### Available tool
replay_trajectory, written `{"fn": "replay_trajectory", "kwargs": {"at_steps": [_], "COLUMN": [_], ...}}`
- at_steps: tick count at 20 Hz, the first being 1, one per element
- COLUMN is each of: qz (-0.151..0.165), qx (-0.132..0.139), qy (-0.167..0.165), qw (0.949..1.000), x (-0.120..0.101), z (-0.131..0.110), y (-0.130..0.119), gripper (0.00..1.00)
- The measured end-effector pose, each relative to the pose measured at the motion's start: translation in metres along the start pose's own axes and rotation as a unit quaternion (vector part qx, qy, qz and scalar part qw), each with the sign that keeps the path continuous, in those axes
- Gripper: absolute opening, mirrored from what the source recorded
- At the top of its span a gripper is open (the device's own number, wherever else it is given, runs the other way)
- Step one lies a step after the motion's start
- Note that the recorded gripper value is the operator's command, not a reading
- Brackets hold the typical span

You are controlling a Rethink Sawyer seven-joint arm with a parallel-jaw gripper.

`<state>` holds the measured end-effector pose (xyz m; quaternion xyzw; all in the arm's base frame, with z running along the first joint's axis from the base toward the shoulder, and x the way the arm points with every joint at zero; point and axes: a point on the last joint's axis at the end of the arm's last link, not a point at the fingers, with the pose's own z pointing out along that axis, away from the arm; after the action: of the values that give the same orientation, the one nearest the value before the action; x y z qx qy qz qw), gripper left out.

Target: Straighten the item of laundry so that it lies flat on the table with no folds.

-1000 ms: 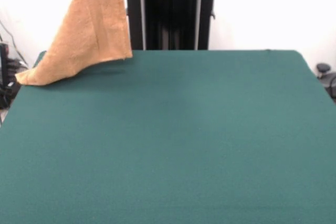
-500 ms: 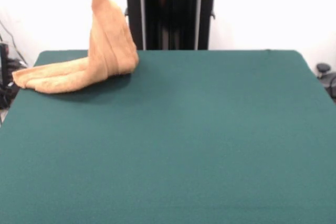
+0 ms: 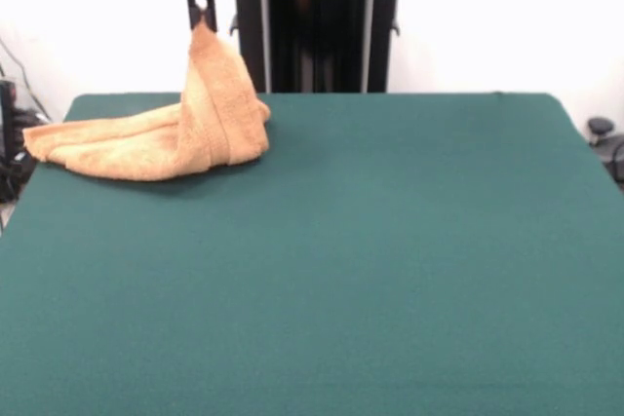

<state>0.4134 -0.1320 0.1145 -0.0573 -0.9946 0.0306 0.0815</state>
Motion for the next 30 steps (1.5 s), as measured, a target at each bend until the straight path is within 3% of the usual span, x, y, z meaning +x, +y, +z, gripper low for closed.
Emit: {"fn": "replay_trajectory", "kwargs": {"at_steps": [5, 9, 16, 17, 19, 22, 30], "qz": [-0.008, -0.01, -0.016, -0.015, -0.012, -0.002, 0.014], "qx": [0.012, 0.024, 0.043, 0.045, 0.046, 0.045, 0.042], "qy": [0.008, 0.024, 0.111, 0.133, 0.146, 0.164, 0.155], "qw": [0.9999, 0.9994, 0.9928, 0.9899, 0.9881, 0.9855, 0.9869], "x": [0.007, 0.013, 0.027, 0.029, 0.029, 0.026, -0.015], "z": [-0.006, -0.026, -0.098, -0.119, -0.133, -0.16, -0.184], "y": [0.011, 0.021, 0.049, 0.054, 0.056, 0.055, 0.045], "gripper": [0.0, 0.0, 0.0, 0.0, 0.0, 0.0, 0.0]}}
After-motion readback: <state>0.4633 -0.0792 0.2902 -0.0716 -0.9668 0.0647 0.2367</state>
